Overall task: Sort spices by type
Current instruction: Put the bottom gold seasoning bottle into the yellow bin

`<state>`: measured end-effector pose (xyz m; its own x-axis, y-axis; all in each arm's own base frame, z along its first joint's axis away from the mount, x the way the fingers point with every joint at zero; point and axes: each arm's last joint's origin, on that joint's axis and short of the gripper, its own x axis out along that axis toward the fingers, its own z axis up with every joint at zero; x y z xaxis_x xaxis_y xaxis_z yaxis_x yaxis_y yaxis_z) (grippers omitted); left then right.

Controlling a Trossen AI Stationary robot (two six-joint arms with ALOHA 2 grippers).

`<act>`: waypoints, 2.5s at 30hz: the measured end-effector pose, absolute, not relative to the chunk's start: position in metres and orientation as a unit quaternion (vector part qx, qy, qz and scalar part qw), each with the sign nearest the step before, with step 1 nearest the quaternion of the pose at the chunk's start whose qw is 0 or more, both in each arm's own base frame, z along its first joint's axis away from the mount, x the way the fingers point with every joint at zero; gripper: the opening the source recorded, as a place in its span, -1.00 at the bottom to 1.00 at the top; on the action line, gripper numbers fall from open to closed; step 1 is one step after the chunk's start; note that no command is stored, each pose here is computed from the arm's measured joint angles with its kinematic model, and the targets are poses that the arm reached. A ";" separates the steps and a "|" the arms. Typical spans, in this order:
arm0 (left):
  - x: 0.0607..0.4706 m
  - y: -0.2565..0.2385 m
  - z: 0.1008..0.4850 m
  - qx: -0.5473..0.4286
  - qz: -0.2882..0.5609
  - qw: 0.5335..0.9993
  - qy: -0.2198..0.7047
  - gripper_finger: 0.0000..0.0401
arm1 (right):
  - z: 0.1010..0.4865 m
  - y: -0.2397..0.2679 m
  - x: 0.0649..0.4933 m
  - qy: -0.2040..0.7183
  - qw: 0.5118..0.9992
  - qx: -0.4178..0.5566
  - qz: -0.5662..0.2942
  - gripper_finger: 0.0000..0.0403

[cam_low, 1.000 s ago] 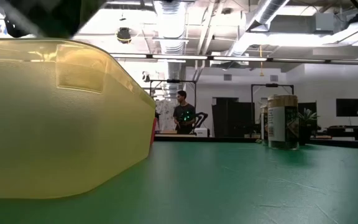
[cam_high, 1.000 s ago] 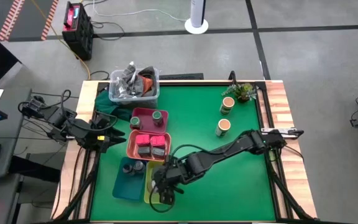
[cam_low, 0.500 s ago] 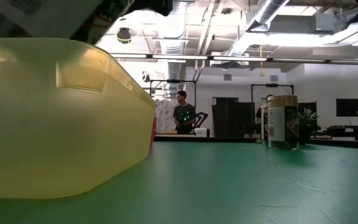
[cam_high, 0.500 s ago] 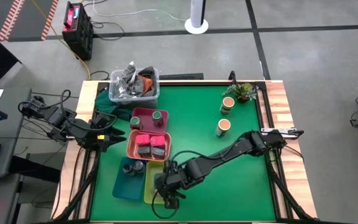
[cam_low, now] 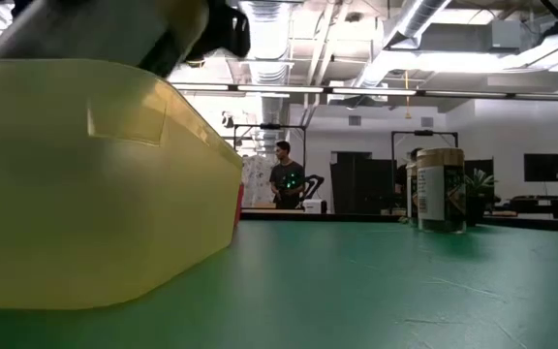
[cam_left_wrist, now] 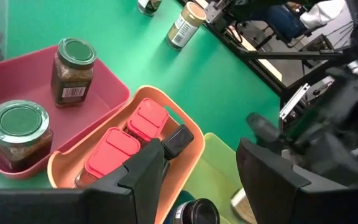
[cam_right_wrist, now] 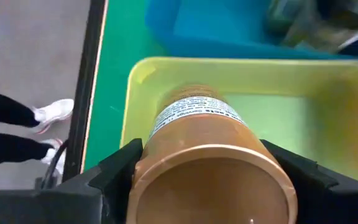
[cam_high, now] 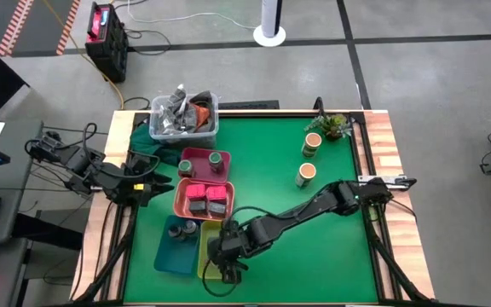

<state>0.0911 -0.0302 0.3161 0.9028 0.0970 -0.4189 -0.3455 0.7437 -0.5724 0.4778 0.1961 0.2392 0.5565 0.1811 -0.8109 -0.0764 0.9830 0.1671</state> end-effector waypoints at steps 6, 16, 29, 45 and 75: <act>0.091 -0.031 0.317 -0.346 0.119 0.913 0.183 -0.04 | 0.227 0.199 0.477 0.486 0.870 0.051 0.068 0.52; 0.091 -0.031 0.316 -0.347 0.119 0.912 0.183 -0.04 | 0.226 0.196 0.478 0.496 0.862 0.072 0.077 0.73; 0.091 -0.031 0.316 -0.339 0.115 0.914 0.190 -0.04 | 0.245 0.194 0.479 0.487 0.862 0.111 0.084 0.88; 0.091 -0.032 0.315 -0.347 0.101 0.911 0.199 -0.04 | 0.266 0.158 0.425 0.651 0.754 0.014 -0.081 0.88; 0.091 -0.033 0.315 -0.380 0.093 0.897 0.207 -0.04 | 0.319 0.009 0.247 0.551 0.761 0.193 -0.284 0.79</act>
